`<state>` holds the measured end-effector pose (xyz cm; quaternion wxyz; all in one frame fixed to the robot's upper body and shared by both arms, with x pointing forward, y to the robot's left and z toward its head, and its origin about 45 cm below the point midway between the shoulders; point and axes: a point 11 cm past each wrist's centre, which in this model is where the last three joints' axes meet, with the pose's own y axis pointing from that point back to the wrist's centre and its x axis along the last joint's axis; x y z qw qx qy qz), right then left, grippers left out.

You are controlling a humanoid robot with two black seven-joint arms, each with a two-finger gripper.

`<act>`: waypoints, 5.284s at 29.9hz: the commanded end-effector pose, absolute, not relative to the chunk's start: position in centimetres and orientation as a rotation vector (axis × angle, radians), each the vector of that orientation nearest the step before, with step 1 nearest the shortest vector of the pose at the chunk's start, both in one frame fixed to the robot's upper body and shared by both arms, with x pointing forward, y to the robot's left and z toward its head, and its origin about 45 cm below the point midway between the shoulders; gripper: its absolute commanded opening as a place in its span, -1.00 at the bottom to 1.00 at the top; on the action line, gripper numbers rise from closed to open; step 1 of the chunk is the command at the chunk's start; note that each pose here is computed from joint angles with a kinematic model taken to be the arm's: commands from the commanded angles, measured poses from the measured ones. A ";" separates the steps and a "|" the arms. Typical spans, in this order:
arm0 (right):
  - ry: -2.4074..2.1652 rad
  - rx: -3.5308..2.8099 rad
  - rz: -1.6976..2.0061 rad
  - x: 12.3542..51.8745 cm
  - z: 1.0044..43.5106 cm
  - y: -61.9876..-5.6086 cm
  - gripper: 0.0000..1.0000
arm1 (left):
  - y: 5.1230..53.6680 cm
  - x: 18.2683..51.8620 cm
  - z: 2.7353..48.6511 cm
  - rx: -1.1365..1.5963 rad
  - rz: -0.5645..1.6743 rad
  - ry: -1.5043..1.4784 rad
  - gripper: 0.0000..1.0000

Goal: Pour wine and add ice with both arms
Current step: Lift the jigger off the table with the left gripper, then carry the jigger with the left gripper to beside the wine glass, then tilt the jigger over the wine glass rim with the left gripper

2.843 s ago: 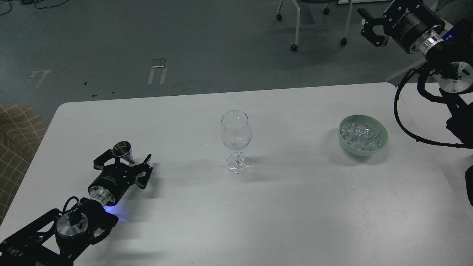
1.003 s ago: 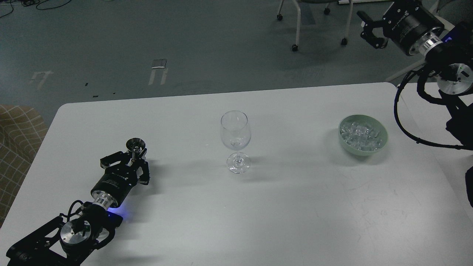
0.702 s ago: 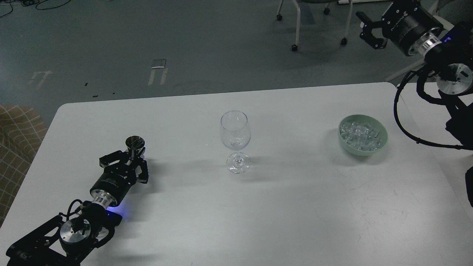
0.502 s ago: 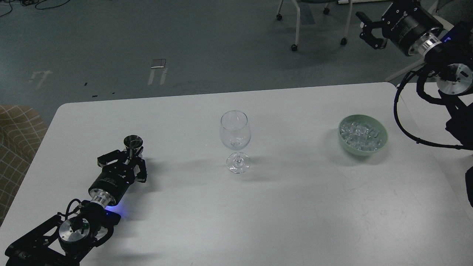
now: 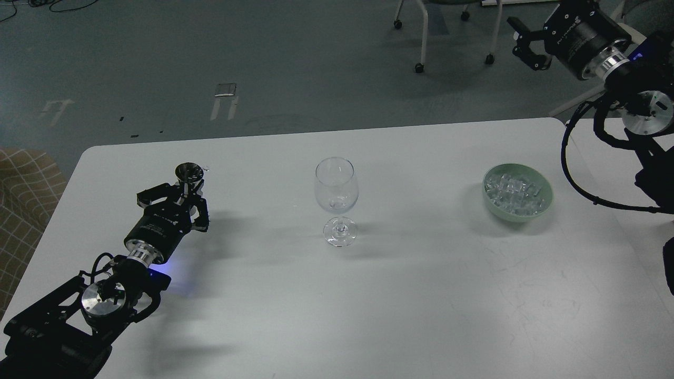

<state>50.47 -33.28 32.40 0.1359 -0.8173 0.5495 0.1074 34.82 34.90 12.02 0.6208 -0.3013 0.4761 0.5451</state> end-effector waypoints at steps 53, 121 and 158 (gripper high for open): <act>1.597 -2.376 0.327 50.4 32.0 -33.3 1.00 | 23.5 37.8 21.1 -0.409 0.873 1.086 -1.00; 1.607 -2.368 0.343 50.2 31.3 -33.6 1.00 | 19.2 38.5 22.6 -0.251 0.818 0.921 -1.00; 1.604 -2.367 0.340 50.2 31.5 -33.5 1.00 | 18.4 38.4 23.3 -0.182 0.820 0.782 -1.00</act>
